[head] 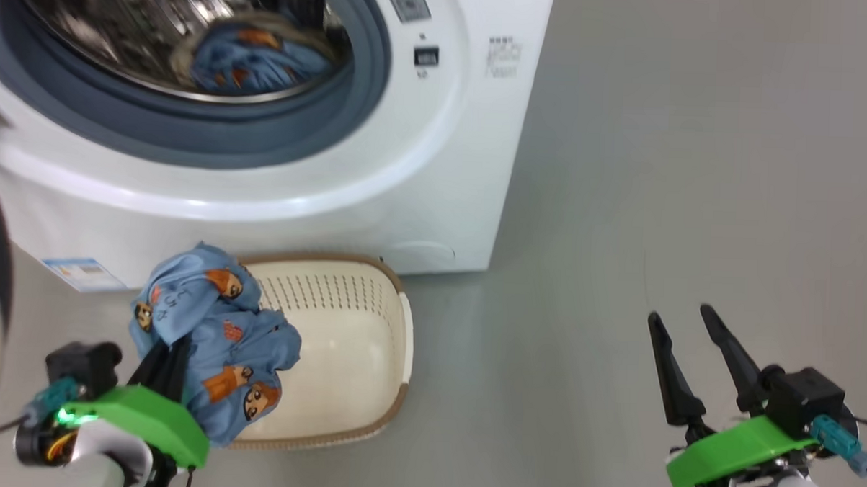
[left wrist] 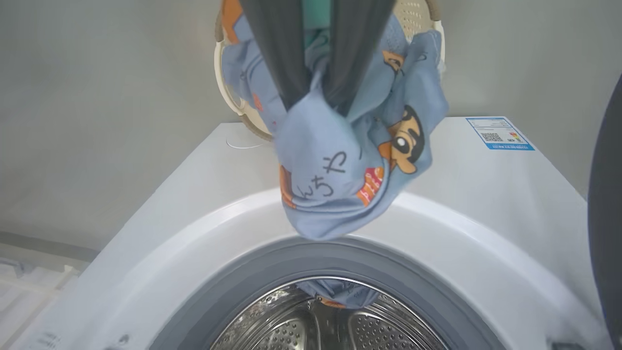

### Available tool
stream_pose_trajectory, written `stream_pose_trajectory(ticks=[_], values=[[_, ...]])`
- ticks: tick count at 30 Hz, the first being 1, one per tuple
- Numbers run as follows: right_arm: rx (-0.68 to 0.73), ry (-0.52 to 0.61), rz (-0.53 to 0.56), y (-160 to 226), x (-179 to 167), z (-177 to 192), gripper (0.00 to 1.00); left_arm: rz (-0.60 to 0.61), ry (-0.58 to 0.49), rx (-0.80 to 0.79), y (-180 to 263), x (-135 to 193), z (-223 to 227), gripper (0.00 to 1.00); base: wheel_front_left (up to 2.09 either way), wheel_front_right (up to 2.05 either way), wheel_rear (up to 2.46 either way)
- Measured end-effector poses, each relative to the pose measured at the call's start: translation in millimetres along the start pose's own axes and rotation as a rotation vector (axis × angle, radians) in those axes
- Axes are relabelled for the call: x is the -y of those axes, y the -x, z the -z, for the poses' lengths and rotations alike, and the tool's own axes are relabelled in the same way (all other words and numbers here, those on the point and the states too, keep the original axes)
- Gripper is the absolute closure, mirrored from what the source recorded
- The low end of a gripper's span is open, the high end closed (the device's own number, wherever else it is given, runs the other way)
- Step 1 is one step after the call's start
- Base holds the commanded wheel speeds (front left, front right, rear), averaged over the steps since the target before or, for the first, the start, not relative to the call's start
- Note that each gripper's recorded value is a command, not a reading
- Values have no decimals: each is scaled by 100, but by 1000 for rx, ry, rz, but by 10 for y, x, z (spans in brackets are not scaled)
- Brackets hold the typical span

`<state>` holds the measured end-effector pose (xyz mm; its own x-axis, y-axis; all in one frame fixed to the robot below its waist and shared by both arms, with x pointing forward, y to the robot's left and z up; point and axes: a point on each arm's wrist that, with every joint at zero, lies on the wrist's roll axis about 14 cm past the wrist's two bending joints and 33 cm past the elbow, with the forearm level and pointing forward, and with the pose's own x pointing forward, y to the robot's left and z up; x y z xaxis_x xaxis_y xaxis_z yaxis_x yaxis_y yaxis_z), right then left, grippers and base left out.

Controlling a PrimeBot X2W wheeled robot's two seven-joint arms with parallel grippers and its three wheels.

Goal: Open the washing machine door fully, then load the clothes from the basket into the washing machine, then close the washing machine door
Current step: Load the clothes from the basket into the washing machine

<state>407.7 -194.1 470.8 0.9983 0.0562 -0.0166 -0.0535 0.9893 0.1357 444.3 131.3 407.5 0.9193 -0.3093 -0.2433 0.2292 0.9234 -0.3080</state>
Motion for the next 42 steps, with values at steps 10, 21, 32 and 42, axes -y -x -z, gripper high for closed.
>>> stream_pose_trajectory(ticks=[10,21,32,42], values=[[47,-12,14,357,23,-181,0,-56,-63,202,660,6,-455,100,0,0,0],[68,-10,31,462,77,-246,0,-149,-118,346,1171,-60,-708,100,0,0,0],[49,-15,52,455,134,-176,0,-174,-111,358,1211,-67,-702,100,0,0,0],[34,-34,61,243,122,-98,0,-149,-117,367,856,-81,-828,100,0,0,0]])
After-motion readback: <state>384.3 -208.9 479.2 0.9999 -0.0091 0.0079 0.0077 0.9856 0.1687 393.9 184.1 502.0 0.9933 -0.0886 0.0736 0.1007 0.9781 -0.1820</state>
